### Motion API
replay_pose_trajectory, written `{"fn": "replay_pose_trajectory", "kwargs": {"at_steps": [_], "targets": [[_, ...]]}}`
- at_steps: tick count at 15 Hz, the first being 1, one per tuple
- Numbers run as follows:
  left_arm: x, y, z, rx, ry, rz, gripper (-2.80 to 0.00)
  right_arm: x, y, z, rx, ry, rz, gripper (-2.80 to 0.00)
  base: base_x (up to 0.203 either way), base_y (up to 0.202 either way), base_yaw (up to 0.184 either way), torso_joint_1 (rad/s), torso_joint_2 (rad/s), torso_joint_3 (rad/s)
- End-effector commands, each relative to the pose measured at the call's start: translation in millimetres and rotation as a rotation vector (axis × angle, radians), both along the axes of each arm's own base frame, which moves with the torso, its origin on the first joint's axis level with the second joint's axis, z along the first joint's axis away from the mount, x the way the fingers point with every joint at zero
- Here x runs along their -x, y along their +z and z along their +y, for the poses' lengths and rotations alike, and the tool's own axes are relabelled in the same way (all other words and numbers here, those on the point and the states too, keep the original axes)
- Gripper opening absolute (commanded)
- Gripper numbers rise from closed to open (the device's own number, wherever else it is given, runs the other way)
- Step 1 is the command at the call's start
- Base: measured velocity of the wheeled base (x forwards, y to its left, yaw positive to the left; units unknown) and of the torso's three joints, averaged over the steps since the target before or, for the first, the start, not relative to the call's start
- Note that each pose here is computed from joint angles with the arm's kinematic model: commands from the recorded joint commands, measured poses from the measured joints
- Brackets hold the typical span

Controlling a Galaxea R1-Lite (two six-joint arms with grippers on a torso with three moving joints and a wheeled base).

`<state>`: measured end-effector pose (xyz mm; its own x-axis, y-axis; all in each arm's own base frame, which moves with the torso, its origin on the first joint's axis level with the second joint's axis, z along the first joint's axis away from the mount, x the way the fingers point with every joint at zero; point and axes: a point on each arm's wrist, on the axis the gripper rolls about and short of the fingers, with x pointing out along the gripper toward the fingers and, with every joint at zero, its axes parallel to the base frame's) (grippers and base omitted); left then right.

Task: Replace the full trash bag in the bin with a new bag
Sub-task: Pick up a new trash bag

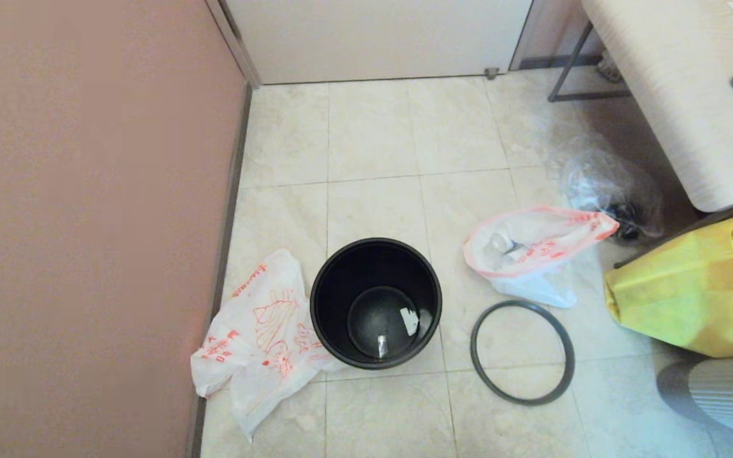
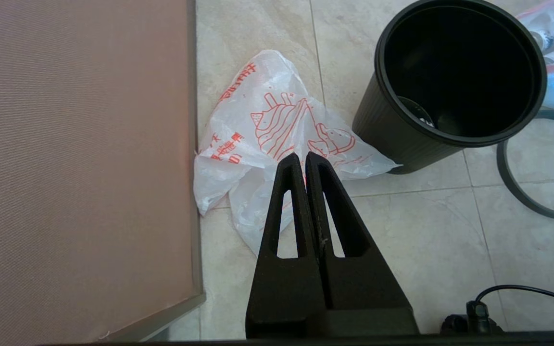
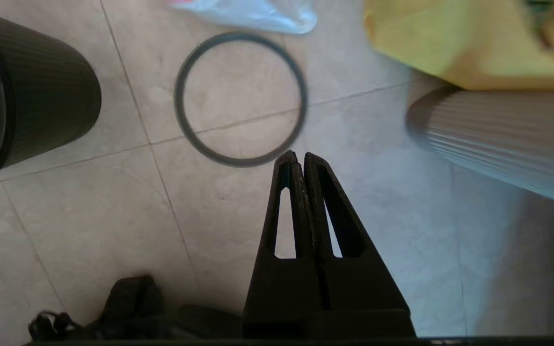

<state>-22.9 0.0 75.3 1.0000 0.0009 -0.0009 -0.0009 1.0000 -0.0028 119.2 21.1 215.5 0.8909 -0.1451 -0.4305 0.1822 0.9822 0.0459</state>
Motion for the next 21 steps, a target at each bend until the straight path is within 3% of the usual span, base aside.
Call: {"fn": "replay_pose_trajectory", "kwargs": {"at_steps": [1,5,7,9,11,13,16,18,21], "targets": [[-0.1,0.0,0.0,0.0,0.001,0.001,-2.8,58.7,2.1,-15.6,-0.035,-0.018,-0.178,-2.8,0.0,0.0,0.0,0.0,0.0,0.0],[-0.1,0.0,0.0,0.0,0.001,0.001,-2.8,125.0,-21.9,-29.0,-0.031,-0.067,-0.279,-2.8,0.0,0.0,0.0,0.0,0.0,0.0],[-0.1,0.0,0.0,0.0,0.001,0.001,-2.8,148.1,-38.7,-29.9,-0.027,-0.065,-0.265,-2.8,0.0,0.0,0.0,0.0,0.0,0.0],[-0.1,0.0,0.0,0.0,0.001,0.001,-2.8,154.0,-49.6,-27.3,-0.045,-0.008,-0.237,-2.8,0.0,0.0,0.0,0.0,0.0,0.0],[-0.1,0.0,0.0,0.0,-0.001,0.001,-2.8,166.8,-63.4,-22.9,-0.064,0.13,-0.294,-2.8,0.0,0.0,0.0,0.0,0.0,0.0],[-0.1,0.0,0.0,0.0,0.001,0.001,-2.8,169.1,-93.6,-20.6,-0.017,0.204,-0.292,-2.8,0.0,0.0,0.0,0.0,0.0,0.0],[-0.1,0.0,0.0,0.0,0.001,0.001,-2.8,154.4,-126.7,-19.6,0.022,0.238,-0.331,-2.8,0.0,0.0,0.0,0.0,0.0,0.0],[-0.1,0.0,0.0,0.0,0.001,0.001,-2.8,146.8,-130.1,-19.5,0.038,0.238,-0.439,-2.8,0.0,0.0,0.0,0.0,0.0,0.0],[-0.1,0.0,0.0,0.0,-0.001,0.001,-2.8,145.1,-134.9,-21.1,0.062,0.17,-0.426,-2.8,0.0,0.0,0.0,0.0,0.0,0.0]]}}
